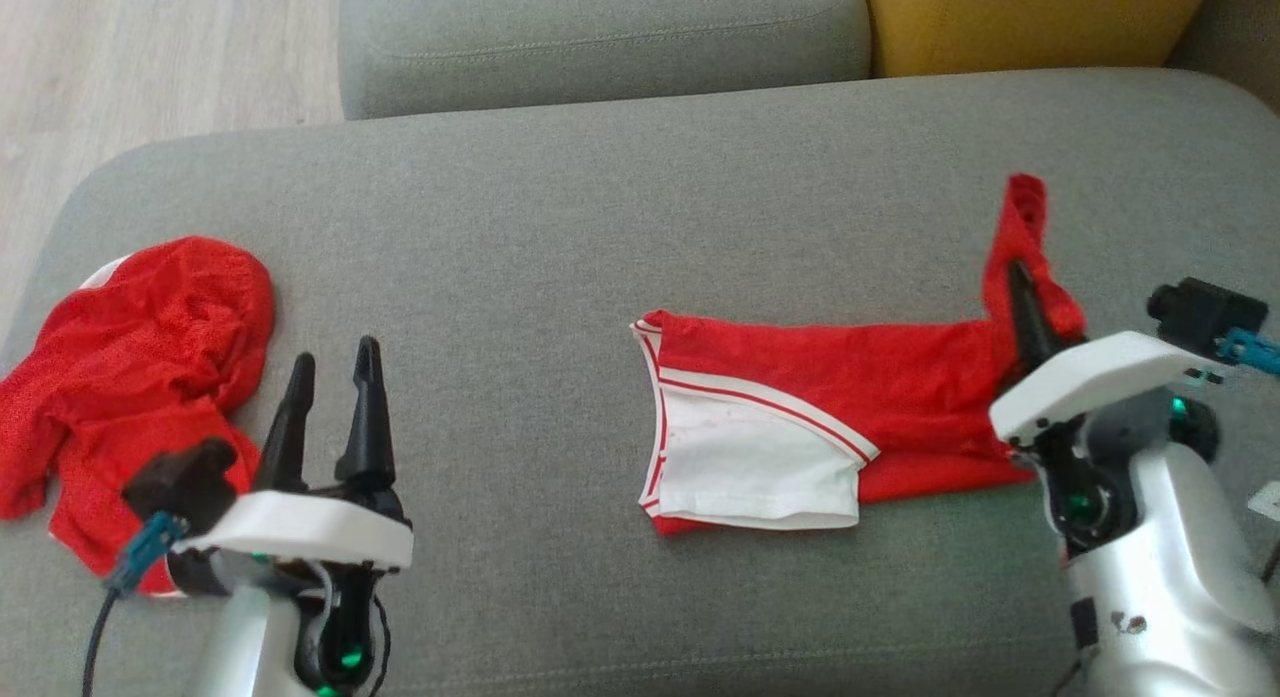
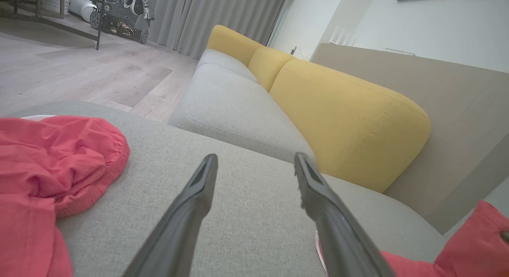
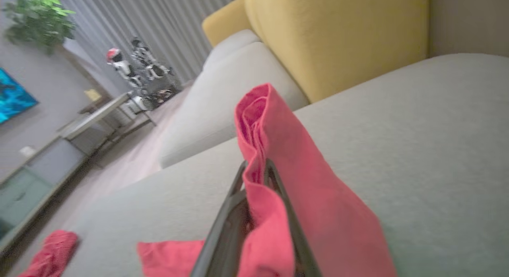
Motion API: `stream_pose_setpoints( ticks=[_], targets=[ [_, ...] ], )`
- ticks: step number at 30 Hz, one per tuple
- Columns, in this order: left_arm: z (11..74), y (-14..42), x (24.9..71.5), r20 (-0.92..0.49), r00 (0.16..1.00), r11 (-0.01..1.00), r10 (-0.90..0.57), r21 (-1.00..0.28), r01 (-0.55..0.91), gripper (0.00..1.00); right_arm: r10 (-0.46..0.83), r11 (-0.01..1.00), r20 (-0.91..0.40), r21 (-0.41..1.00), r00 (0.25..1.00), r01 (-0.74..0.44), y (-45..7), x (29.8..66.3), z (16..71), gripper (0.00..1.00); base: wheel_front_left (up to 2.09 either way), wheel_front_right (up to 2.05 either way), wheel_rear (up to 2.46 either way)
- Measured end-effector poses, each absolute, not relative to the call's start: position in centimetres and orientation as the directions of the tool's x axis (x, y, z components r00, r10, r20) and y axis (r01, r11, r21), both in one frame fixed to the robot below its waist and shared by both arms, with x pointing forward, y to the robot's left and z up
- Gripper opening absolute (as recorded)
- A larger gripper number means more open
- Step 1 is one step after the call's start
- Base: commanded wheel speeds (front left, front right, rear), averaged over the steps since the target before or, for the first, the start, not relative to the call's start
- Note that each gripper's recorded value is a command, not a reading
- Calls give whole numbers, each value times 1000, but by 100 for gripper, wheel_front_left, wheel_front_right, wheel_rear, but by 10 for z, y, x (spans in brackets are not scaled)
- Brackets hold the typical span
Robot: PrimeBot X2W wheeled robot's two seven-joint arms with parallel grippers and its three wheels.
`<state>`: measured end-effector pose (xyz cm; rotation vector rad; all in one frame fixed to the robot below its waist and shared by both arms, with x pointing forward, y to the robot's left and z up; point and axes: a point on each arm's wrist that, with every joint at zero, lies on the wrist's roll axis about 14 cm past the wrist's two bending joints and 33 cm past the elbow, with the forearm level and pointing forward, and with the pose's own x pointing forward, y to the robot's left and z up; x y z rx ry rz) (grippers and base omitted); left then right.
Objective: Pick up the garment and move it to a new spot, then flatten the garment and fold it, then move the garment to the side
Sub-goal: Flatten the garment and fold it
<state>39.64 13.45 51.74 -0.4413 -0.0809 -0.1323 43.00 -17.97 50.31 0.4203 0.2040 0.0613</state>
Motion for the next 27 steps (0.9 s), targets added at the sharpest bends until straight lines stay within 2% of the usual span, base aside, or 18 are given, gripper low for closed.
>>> stream_pose_setpoints(
  ticks=[3, 7, 14, 22, 23, 24, 25, 27],
  targets=[
    [512, 136, 393, 91, 990, 897, -106, -421, 135, 100, 213, 861, -146, 495, 966, -115, -144, 427, 512, 0, 0, 0, 0],
    [512, 141, 391, 90, 992, 900, -93, -419, 123, 100, 349, 807, -164, 553, 923, -207, -95, 411, 498, 0, 0, 0, 0],
    [501, 143, 390, 59, 994, 901, -89, -421, 105, 100, 439, 743, -222, 634, 871, -213, -51, 395, 458, 0, 0, 0, 0],
    [490, 153, 394, 28, 997, 903, -66, -423, 72, 100, 497, 682, -190, 689, 847, -245, -13, 414, 455, 0, 0, 0, 0],
    [489, 154, 395, 27, 998, 904, -63, -422, 68, 100, 507, 679, -203, 692, 838, -244, -8, 412, 451, 3, 0, 0, 0],
    [489, 155, 397, 27, 998, 904, -60, -422, 66, 100, 517, 679, -220, 693, 827, -240, -5, 410, 445, 62, 0, 0, 0],
    [489, 156, 397, 26, 998, 904, -58, -422, 64, 100, 524, 687, -247, 689, 815, -233, -2, 407, 436, 100, 0, 0, 0],
    [487, 156, 398, 21, 998, 905, -56, -422, 60, 100, 537, 707, -284, 666, 795, -240, 1, 400, 424, 100, 0, 0, 0]
  ],
)
